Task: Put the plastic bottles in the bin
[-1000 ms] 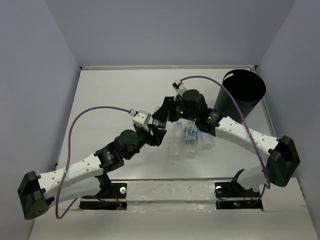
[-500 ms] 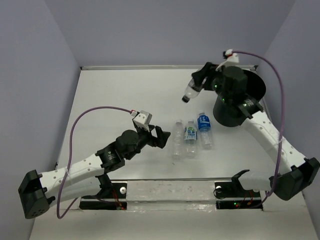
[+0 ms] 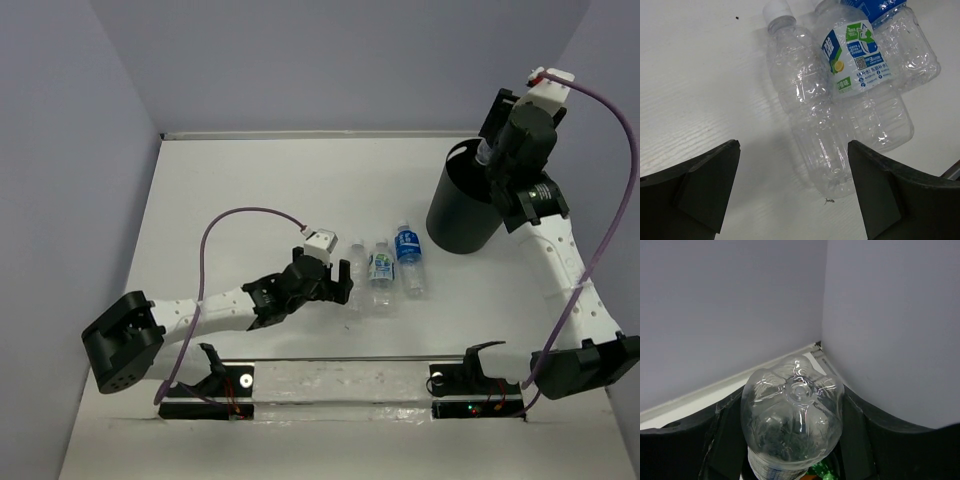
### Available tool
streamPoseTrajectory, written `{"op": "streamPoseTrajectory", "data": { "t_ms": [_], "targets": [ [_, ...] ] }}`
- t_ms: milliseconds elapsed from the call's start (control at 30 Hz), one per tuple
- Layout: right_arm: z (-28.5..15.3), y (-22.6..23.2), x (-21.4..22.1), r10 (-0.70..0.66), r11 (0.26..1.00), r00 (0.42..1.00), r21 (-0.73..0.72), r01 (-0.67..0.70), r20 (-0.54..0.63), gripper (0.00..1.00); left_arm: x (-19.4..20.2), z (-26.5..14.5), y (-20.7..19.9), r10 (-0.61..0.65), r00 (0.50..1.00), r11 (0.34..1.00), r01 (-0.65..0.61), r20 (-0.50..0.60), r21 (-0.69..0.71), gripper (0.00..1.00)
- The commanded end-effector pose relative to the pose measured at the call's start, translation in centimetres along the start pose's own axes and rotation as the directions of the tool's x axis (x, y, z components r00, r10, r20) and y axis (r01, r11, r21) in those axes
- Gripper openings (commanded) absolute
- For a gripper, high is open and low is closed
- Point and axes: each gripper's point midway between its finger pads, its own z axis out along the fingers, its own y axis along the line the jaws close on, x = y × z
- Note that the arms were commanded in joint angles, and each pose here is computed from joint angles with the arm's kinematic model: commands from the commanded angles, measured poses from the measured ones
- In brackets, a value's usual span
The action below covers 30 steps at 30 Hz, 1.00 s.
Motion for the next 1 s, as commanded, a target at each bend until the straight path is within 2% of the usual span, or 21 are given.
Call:
{"op": "streamPoseTrajectory", "data": {
  "t_ms": [0,33,100,167,200,400,600,733,833,967],
  "targets": [
    [0.8,-1.7,3.9,-0.085,0.994,0.993,0.068,0.091,-0.080,0.31,-3.0,0.3,-1.7,-0.051,0.996,0.999,0.050,0.076,0.012,0.99],
    [1.0,-2.1,4.3,-0.083,0.993,0.993,0.075,0.089,-0.087,0.33,-2.8,0.5,-1.6,-0.049,0.996,0.999,0.049,0.071,0.005,0.99],
    [1.1,-2.3,5.8,-0.099,0.991,0.989,0.077,0.108,-0.114,0.53,-2.5,0.8,-1.7,-0.045,0.997,0.999,0.045,0.061,0.007,0.99],
    [1.2,-2.7,6.5,-0.112,0.989,0.985,0.083,0.123,-0.132,0.83,-2.4,1.1,-2.0,-0.038,0.998,0.999,0.038,0.050,0.012,0.99],
    [1.2,-2.6,6.8,-0.099,0.991,0.985,0.081,0.111,-0.141,0.87,-2.4,1.2,-2.3,-0.036,0.998,0.999,0.035,0.047,0.017,0.99],
    [0.1,-1.9,6.1,-0.054,0.998,0.989,0.016,0.056,-0.136,0.89,-1.4,2.5,-3.5,-0.015,1.000,0.999,0.015,-0.001,0.035,0.99],
    [-1.9,-0.3,5.1,0.043,0.991,0.989,-0.119,-0.060,-0.145,0.89,0.5,4.0,-3.4,0.016,0.998,1.000,-0.016,-0.066,-0.001,0.99],
    [-4.2,3.0,5.2,0.119,0.937,0.976,-0.305,-0.172,-0.184,0.88,1.3,4.7,-2.4,0.007,0.997,0.998,-0.011,-0.072,-0.054,0.97],
    [-5.4,4.7,6.0,0.127,0.905,0.969,-0.376,-0.201,-0.214,0.88,1.9,5.1,-2.2,0.015,0.996,0.998,-0.020,-0.086,-0.066,0.95],
    [-8.2,7.7,6.1,0.154,0.824,0.953,-0.499,-0.270,-0.261,0.89,3.3,5.7,-1.4,0.021,0.993,0.995,-0.032,-0.115,-0.094,0.89]
  ]
}}
